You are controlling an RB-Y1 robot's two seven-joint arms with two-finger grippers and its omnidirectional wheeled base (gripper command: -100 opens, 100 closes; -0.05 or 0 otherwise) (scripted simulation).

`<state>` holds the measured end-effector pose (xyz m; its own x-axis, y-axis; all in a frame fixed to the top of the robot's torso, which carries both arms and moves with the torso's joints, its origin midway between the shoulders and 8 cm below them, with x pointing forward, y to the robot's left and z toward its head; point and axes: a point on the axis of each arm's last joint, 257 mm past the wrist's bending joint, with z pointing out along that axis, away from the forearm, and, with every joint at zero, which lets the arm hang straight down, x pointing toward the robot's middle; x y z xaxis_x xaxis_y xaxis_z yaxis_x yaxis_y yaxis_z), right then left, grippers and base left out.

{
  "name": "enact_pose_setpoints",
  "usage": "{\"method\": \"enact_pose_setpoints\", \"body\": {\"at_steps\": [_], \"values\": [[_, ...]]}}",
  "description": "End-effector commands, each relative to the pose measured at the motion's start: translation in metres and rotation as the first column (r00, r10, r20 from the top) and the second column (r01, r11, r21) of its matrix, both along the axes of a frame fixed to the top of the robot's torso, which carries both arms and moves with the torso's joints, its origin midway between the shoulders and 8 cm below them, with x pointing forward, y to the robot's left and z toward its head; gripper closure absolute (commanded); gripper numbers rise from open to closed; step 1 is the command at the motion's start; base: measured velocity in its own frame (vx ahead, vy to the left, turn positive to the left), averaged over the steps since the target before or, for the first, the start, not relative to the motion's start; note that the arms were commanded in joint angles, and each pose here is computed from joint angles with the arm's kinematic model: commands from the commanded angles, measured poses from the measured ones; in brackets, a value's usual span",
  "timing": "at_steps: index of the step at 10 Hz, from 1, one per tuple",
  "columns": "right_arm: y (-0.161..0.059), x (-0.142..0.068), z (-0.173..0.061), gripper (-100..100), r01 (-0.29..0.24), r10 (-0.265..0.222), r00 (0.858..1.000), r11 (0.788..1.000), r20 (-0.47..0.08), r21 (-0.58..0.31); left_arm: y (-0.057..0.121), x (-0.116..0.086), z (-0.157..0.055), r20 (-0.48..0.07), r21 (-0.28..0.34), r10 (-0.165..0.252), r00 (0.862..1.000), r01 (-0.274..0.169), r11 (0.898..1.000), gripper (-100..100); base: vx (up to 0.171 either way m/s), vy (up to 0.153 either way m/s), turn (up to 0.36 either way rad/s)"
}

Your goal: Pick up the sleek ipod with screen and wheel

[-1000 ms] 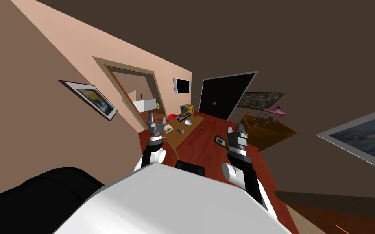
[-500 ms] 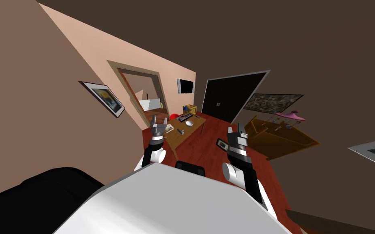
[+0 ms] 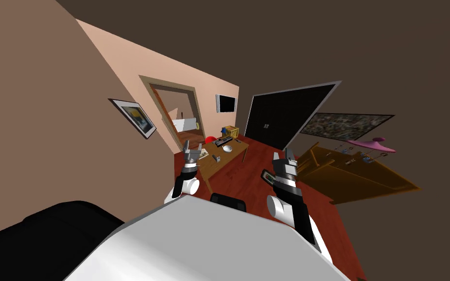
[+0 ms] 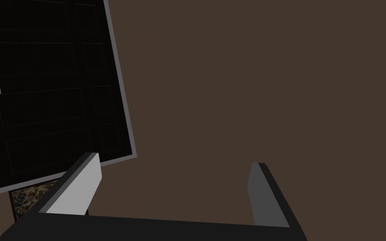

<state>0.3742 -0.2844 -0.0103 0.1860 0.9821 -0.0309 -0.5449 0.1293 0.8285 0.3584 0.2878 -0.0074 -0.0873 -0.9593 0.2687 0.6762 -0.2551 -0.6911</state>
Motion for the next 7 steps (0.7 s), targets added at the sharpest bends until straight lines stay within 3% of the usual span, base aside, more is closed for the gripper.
{"method": "enact_pose_setpoints", "body": {"at_steps": [1, 7], "values": [[0.000, 0.000, 0.000, 0, 0.000, 0.000, 1.000, 1.000, 0.000, 0.000, 0.005, 0.004, -0.007, -0.011, -0.033, -0.008, 1.000, 0.008, 0.999, -100, 0.047, -0.098, 0.076], [0.000, 0.000, 0.000, 0, 0.000, 0.000, 1.000, 1.000, 0.000, 0.000, 0.025, 0.023, -0.045, -0.072, -0.163, -0.039, 0.997, 0.026, 0.986, -100, 0.047, -0.076, 0.089]]}}
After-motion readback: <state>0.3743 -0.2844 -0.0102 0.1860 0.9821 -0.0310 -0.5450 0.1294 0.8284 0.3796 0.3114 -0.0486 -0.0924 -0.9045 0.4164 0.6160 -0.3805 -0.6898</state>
